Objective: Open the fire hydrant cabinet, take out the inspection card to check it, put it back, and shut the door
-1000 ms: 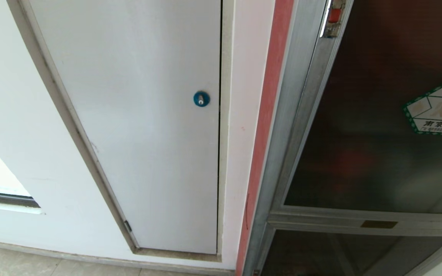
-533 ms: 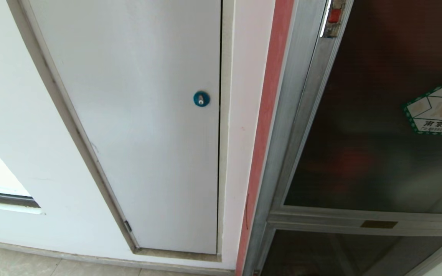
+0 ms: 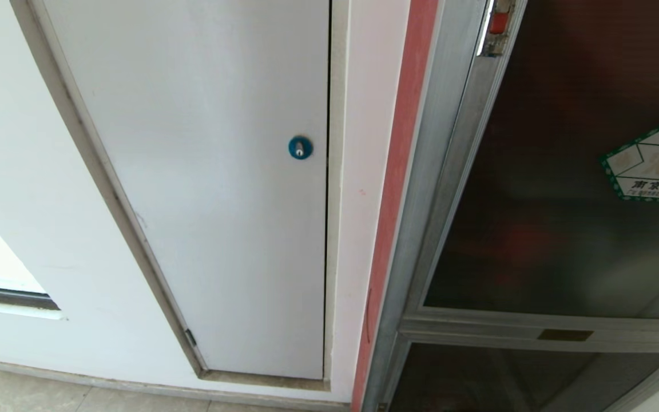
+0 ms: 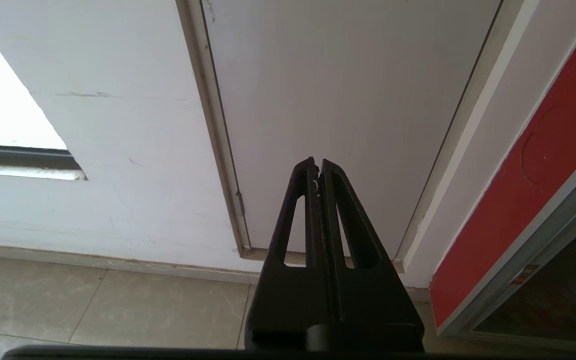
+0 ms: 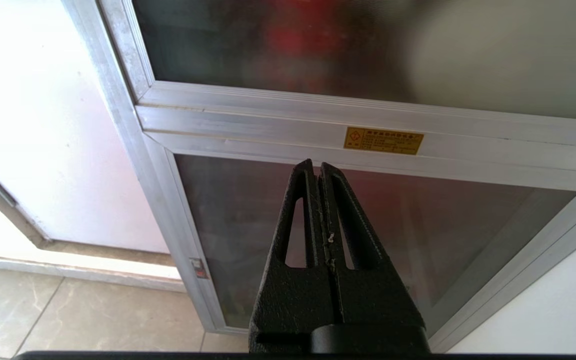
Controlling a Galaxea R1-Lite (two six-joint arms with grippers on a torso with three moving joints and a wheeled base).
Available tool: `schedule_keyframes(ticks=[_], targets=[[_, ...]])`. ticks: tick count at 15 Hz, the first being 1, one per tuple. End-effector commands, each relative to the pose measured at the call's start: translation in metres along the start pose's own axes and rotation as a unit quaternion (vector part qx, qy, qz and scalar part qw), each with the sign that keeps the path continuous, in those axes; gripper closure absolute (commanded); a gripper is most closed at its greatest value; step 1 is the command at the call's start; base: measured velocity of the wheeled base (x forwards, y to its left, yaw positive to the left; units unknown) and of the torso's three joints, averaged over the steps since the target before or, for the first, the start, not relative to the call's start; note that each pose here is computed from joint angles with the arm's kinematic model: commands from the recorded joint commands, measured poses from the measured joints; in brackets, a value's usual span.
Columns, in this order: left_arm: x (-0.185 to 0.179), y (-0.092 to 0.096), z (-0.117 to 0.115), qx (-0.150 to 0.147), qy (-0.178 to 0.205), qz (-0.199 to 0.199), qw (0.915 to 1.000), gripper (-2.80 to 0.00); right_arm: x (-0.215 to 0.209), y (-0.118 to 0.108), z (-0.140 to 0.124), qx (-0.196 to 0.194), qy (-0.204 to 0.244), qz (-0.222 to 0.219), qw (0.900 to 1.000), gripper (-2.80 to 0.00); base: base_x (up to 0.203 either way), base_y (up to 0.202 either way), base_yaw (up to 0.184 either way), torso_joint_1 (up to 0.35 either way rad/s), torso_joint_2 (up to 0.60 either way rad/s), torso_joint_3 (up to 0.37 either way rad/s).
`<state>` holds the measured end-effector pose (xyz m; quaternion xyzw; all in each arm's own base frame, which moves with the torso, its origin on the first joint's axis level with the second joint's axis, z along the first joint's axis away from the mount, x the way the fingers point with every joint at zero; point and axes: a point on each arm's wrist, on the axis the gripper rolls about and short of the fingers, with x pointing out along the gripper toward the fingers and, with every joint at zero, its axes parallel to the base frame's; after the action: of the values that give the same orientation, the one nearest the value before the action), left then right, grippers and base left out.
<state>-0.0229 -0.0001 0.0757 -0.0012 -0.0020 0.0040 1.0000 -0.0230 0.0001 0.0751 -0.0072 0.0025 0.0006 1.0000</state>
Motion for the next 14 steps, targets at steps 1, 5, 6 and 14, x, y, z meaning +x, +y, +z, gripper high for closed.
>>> schedule_keyframes(ticks=[1,5,6,14], targets=[[0.0002,0.0000,-0.0004,0.000,0.001,0.001,1.0000,0.00,-0.0002,0.0000,-0.0001,0.000,-0.001,0.000,1.000,0.00,0.000,0.000,0.000,0.000,0.00,0.000],[0.0002,0.0000,-0.0004,0.000,0.001,0.000,1.0000,0.00,-0.0002,0.0000,-0.0001,0.001,-0.001,0.000,1.000,0.00,0.000,0.000,0.000,0.000,0.00,0.000],[0.0002,0.0000,-0.0004,0.000,0.001,0.000,1.0000,0.00,-0.0002,0.0000,-0.0001,0.001,-0.001,0.000,1.000,0.00,0.000,0.000,0.000,0.000,0.00,0.000],[0.0002,0.0000,-0.0004,0.000,0.001,0.001,1.0000,0.00,-0.0002,0.0000,-0.0001,0.000,-0.001,0.000,1.000,0.00,0.000,0.000,0.000,0.000,0.00,0.000]])
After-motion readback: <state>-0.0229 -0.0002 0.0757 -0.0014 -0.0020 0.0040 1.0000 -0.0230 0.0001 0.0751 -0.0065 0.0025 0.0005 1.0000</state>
